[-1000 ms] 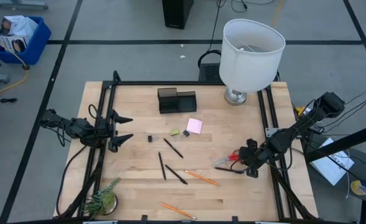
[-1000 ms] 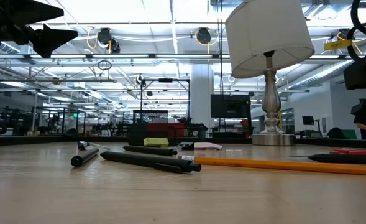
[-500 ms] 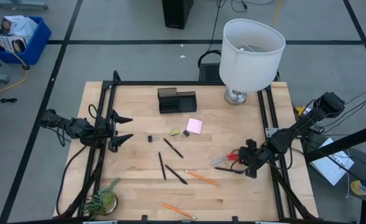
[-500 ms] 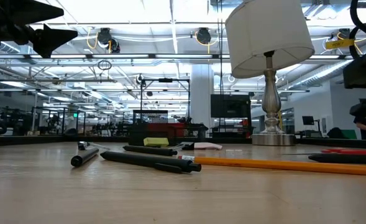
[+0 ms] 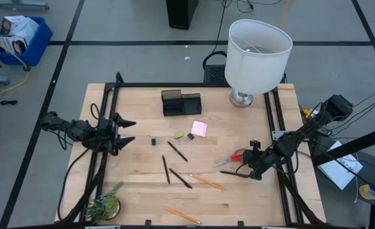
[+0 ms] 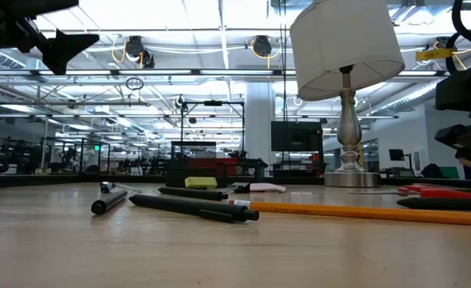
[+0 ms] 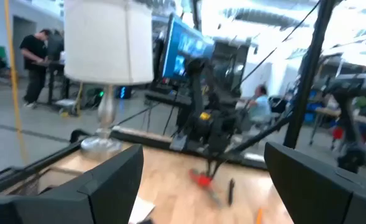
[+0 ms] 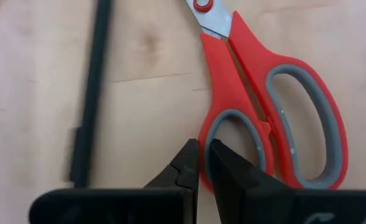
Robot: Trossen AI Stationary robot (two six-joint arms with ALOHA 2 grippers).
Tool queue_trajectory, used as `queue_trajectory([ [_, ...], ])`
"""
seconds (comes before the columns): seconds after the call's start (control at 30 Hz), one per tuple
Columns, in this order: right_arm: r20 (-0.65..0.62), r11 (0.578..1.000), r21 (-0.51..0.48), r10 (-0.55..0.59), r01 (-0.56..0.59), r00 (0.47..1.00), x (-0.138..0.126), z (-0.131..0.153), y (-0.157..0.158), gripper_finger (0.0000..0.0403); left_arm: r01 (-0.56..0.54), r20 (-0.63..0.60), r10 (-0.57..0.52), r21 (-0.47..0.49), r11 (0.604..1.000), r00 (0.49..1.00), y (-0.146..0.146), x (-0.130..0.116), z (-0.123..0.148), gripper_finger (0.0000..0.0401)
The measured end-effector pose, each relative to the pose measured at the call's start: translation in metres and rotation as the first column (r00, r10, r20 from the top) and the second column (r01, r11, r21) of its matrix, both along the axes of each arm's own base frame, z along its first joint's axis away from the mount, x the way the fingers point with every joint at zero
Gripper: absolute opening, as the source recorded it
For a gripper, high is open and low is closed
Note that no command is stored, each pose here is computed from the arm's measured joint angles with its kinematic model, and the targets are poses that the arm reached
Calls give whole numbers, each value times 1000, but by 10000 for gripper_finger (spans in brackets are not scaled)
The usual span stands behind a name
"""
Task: Pick and place office supplies into organizer
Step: Put the red scissors into the black desk organizer
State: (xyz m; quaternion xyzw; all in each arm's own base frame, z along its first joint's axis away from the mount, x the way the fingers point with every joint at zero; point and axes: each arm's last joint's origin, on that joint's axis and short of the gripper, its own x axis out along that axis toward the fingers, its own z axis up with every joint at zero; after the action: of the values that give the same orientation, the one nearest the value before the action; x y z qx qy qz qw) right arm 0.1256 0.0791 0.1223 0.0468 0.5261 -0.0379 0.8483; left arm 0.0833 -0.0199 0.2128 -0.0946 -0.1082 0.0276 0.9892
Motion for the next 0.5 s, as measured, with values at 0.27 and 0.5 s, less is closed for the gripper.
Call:
queue_trajectory([
  [0.27,8,1000,-24,20,-20,1000,0,0,0,19,8,90,-4,-53,999,996,1,-2,9,340],
  [0.5,43,998,-20,58,-57,997,3,2,2,20,75,65,-69,-84,994,995,-1,-1,5,340],
])
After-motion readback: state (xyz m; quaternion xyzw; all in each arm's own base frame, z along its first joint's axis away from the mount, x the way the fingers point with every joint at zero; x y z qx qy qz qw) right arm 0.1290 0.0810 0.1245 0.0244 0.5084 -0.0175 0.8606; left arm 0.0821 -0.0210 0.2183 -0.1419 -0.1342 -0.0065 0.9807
